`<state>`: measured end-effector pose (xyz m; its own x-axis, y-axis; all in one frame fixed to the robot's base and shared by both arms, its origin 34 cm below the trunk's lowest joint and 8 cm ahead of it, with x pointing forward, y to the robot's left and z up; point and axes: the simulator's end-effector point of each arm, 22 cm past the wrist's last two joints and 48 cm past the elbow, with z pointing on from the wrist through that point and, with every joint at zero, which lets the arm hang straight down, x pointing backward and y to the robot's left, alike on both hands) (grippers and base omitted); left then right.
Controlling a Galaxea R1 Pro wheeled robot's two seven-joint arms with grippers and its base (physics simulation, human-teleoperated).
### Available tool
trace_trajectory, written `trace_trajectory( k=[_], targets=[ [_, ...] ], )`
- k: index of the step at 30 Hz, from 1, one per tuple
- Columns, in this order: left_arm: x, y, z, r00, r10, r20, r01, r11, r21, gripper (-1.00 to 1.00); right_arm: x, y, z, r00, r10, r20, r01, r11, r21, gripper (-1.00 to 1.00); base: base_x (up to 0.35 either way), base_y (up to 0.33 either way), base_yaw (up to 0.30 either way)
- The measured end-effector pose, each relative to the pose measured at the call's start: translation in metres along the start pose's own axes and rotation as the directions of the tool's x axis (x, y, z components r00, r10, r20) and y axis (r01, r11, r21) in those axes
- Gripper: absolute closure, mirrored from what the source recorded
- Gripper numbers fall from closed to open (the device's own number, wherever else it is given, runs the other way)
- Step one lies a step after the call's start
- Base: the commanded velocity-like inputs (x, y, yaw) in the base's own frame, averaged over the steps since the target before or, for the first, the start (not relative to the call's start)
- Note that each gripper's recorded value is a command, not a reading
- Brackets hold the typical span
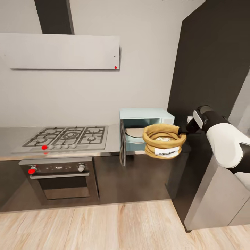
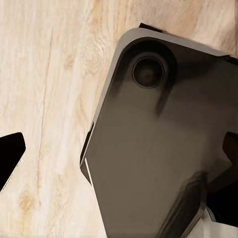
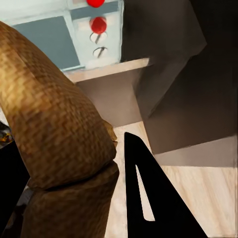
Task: In the kitchen, take the popcorn bag from the countertop, put it into the microwave, and heat it until the popcorn is cooked so the cooked popcorn ends up inside the bag.
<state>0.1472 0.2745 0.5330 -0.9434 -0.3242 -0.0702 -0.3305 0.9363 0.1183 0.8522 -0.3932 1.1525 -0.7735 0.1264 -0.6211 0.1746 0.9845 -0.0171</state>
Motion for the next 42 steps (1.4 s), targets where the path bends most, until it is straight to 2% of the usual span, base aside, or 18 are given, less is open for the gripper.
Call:
trace_trajectory(
  k=[18, 42],
  targets=[
    [0.0001, -0.0002, 0.0, 1.0, 0.0, 0.0, 0.0, 1.0, 0.0, -1.0, -0.0029, -0.0006, -0.0019, 1.0, 0.0, 0.008, 0.0, 1.0, 0.003, 1.0, 0.0, 0.046, -0.285],
    [0.0004, -0.001, -0.0002, 1.0, 0.0, 0.0, 0.0, 1.0, 0.001, -1.0, -0.0045, -0.0012, -0.0029, 1.0, -0.001, 0.013, 0.001, 1.0, 0.006, 1.0, 0.0, 0.314, -0.003]
  ],
)
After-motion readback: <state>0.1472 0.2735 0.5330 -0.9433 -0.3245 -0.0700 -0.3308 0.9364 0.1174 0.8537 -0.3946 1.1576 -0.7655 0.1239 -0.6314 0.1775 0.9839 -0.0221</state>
